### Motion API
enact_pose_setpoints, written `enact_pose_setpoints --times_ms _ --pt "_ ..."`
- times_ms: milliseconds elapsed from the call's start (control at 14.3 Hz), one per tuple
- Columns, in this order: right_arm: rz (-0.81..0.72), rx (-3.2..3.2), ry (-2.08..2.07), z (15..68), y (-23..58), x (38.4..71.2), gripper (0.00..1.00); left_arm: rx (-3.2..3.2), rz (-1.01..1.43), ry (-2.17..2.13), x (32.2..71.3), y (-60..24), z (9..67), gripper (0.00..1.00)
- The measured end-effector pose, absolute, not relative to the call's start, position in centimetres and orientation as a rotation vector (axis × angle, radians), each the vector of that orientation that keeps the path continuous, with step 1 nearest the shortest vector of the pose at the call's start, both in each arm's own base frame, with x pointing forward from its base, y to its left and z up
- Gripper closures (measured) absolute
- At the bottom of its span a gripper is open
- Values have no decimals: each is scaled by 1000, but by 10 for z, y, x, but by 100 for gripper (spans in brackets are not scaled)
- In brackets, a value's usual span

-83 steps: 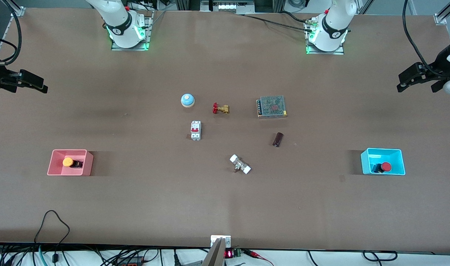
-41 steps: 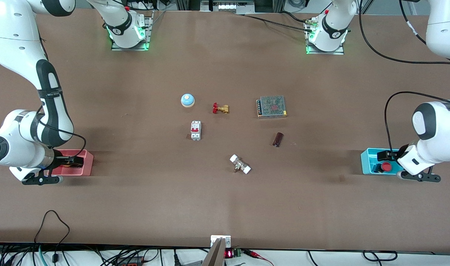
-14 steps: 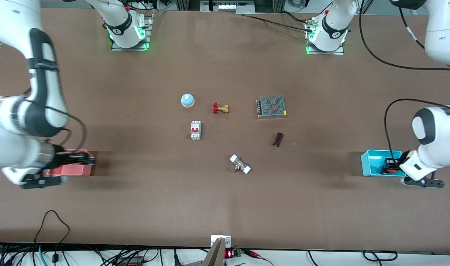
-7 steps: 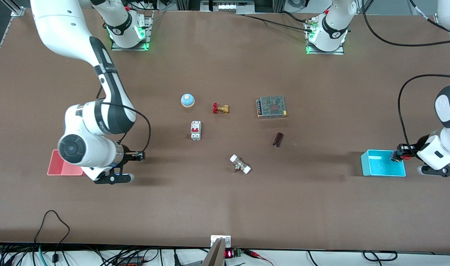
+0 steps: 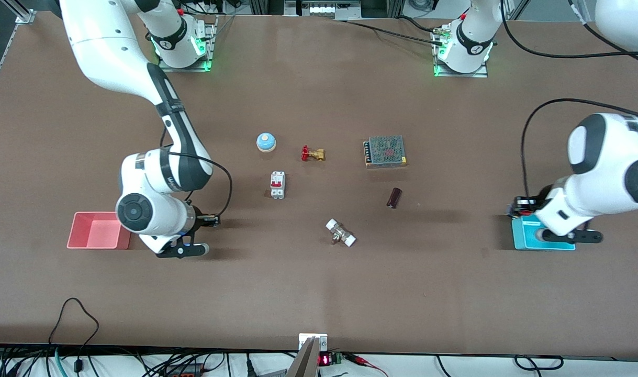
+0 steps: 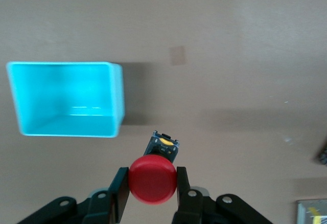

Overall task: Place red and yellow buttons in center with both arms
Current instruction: 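Lift the yellow button with the right gripper while the left gripper lifts the red, then set the yellow button on the table with the right gripper and open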

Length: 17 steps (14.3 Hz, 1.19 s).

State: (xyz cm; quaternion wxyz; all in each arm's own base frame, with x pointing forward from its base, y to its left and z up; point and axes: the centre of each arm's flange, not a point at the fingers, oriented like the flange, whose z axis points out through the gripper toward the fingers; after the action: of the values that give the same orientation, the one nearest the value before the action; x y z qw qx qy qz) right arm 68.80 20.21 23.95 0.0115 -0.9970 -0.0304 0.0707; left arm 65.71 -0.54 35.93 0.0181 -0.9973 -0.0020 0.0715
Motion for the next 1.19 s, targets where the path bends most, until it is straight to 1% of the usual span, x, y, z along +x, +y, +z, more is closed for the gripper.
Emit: enact_pose_setpoints --times_ms 349,419,698,767,837,1047,1186 --pt "217 -3119 -70 215 219 678 61 -3123 195 -37 640 -40 307 58" --pt "214 -3119 -62 215 219 678 54 -3126 200 -40 638 -44 300 58" --pt "192 -3120 -11 218 219 680 18 -3135 210 -41 635 -51 279 58" --pt "177 -3119 1 222 220 682 6 -3136 217 -41 633 -54 274 58" --pt "155 -3116 6 230 220 685 0 -3137 222 -42 632 -57 270 58" --pt "68 -3102 14 280 218 692 0 -3140 238 -37 631 -62 259 58" --pt "52 -3097 34 322 206 692 0 -3142 247 -32 630 -65 254 58"
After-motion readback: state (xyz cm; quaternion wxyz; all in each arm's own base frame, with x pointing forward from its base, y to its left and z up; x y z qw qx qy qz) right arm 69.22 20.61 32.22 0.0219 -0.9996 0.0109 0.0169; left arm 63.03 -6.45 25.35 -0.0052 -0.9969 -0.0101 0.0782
